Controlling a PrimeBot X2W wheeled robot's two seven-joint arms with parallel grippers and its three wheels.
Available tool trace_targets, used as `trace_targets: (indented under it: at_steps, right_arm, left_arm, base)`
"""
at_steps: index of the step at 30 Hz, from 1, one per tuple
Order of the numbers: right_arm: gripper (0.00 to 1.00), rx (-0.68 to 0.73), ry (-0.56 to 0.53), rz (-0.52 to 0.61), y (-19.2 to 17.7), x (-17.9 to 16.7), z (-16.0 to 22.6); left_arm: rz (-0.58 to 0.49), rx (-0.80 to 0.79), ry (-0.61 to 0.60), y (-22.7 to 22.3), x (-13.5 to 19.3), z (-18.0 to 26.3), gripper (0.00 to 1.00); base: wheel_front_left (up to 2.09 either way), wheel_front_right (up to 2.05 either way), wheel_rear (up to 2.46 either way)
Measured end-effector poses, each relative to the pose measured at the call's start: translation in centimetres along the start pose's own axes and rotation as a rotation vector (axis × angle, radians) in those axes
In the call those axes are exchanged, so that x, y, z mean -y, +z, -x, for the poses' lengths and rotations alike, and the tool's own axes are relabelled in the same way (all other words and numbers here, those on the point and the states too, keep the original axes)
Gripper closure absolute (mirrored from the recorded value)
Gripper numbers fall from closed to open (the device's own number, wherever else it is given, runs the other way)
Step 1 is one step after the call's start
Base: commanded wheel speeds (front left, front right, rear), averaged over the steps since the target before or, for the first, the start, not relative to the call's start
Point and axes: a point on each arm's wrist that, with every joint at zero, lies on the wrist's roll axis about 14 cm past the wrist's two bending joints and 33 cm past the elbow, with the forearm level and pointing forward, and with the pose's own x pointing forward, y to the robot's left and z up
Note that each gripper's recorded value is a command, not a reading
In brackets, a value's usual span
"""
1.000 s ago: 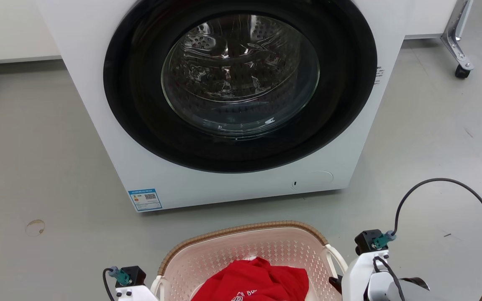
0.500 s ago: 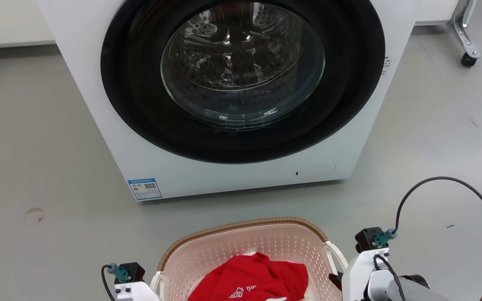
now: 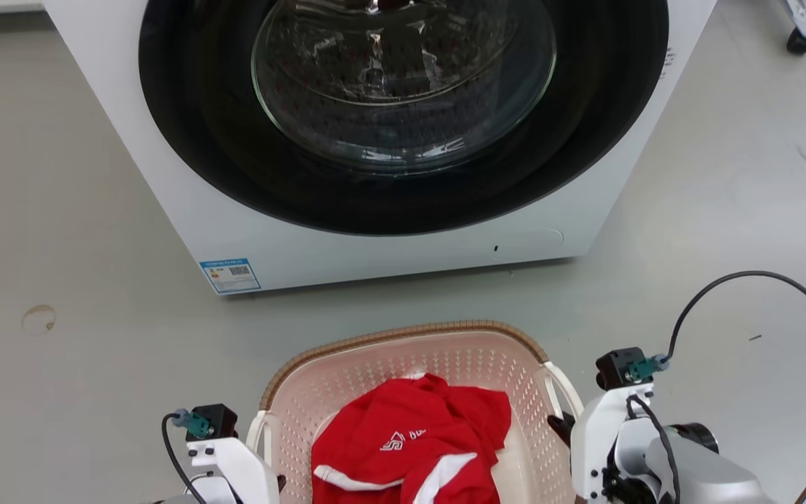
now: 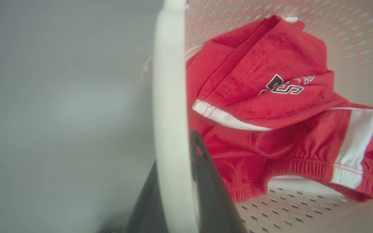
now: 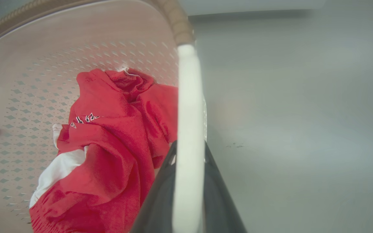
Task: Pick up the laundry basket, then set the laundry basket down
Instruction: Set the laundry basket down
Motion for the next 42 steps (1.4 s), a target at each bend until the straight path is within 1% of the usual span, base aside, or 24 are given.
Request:
trace_targets:
  at_steps: [12,19,27,42]
  right_arm:
    - [1.00,0.031,-0.015,-0.010,2.0,2.2,-2.2]
    - [1.00,0.031,-0.025,-0.021,2.8,4.1,-4.3]
    - [1.00,0.048,-0.028,-0.029,4.3,6.0,-6.8]
    - [1.00,0.045,-0.037,-0.081,3.9,9.6,-11.4]
  left_arm:
    - [-0.022,0.032,0.000,2.7,-0.4,-2.7,1.00]
    - [-0.028,0.020,-0.003,3.8,-0.9,-5.1,1.00]
    - [-0.067,0.067,-0.005,6.1,-1.7,-7.7,1.00]
    - [-0.054,0.093,-0.005,7.1,-3.5,-12.7,1.00]
  base:
    - [0.00,0.00,0.00]
    - [0.00,0.00,0.00]
    - [0.00,0.00,0.00]
    - [0.00,0.00,0.00]
